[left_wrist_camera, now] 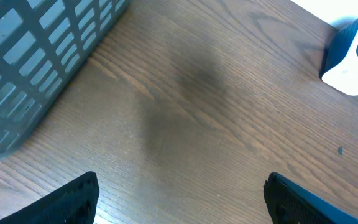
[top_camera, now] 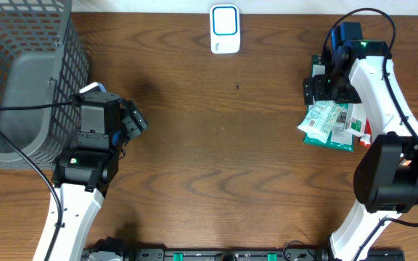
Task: Scan the item barcode
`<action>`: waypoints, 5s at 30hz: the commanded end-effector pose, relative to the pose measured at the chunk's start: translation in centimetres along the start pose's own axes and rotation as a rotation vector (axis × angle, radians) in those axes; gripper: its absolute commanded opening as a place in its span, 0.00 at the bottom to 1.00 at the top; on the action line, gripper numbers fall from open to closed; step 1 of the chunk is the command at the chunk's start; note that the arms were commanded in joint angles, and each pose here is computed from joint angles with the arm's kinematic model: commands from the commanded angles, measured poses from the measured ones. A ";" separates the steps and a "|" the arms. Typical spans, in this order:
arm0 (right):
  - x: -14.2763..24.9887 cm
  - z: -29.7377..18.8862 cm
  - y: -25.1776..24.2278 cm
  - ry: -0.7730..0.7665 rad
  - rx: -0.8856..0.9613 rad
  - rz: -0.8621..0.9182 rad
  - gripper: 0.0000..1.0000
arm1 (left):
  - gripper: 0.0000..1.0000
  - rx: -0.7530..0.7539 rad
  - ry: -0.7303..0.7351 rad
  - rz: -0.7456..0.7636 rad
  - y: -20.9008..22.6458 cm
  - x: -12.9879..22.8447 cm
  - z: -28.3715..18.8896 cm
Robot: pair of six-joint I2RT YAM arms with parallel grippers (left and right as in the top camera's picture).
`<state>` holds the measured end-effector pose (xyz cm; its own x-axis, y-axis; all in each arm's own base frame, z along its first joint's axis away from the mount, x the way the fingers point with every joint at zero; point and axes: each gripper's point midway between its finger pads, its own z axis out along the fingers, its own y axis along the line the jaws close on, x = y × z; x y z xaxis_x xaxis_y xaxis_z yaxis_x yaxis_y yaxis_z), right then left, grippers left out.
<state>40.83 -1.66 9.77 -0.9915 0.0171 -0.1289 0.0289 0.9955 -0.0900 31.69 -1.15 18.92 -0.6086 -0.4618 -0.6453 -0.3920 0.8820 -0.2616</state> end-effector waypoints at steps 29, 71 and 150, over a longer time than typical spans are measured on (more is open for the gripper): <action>1.4 -34.1 -1.1 -1.046 -0.084 -0.031 0.99 | 0.86 -0.014 -0.007 0.008 0.3 -0.1 0.1; 20.8 -42.7 -1.1 -1.341 -0.077 -0.128 0.99 | 0.86 -0.014 -0.007 0.008 0.3 -0.1 0.1; 17.6 -26.8 0.3 -1.901 0.029 -0.121 0.99 | 0.86 -0.013 -0.007 0.008 0.3 -0.1 0.1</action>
<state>18.38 2.60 36.63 0.4721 -0.2079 -0.8567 -0.0365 0.9663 -0.2546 31.69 -1.14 18.90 -0.6089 -0.4617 -0.6450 -0.3924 0.8820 -0.2609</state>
